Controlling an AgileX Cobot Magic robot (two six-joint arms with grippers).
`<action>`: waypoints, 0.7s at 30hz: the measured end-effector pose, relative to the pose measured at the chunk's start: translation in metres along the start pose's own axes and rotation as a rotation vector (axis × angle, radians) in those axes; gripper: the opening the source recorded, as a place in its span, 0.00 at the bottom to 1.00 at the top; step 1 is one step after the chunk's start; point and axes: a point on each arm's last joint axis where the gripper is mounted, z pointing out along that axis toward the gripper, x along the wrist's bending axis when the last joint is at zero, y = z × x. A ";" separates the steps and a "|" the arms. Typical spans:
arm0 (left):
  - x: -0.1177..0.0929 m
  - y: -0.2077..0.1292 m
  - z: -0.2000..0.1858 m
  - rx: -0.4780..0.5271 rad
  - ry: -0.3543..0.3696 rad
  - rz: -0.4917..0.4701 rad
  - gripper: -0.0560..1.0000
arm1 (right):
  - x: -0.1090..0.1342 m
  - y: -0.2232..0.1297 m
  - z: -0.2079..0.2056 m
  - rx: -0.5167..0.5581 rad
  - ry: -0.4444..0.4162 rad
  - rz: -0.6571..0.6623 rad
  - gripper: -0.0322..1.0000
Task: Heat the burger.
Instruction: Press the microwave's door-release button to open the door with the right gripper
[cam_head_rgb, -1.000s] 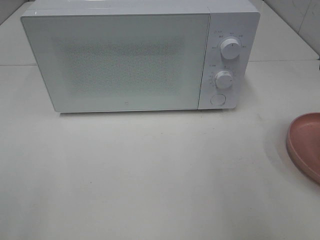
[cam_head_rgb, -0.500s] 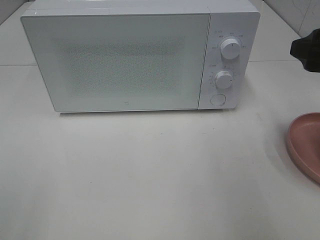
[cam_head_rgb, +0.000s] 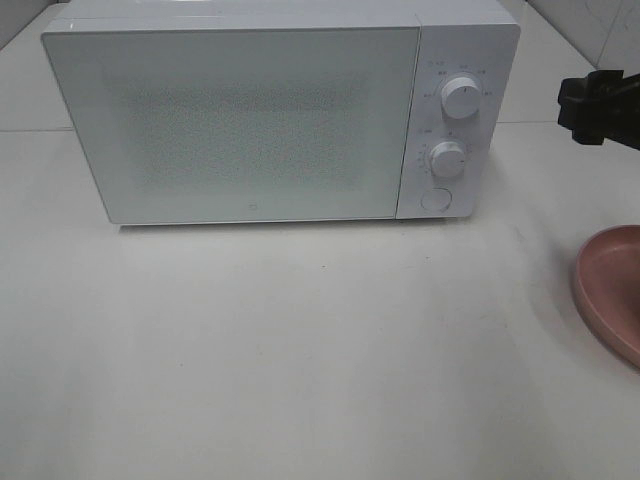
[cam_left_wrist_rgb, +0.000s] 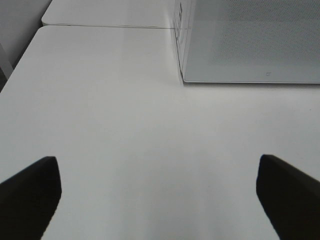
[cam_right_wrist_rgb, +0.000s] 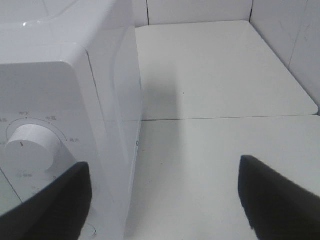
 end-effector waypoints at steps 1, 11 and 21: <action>0.000 0.000 0.000 0.000 0.000 0.000 0.99 | 0.000 0.000 0.000 0.000 0.000 0.000 0.77; 0.000 0.000 0.000 0.000 0.000 0.000 0.99 | 0.033 -0.013 0.001 -0.030 -0.032 -0.018 0.77; 0.000 0.000 0.000 0.000 0.001 0.001 0.99 | 0.061 -0.033 0.006 0.013 -0.005 0.002 0.77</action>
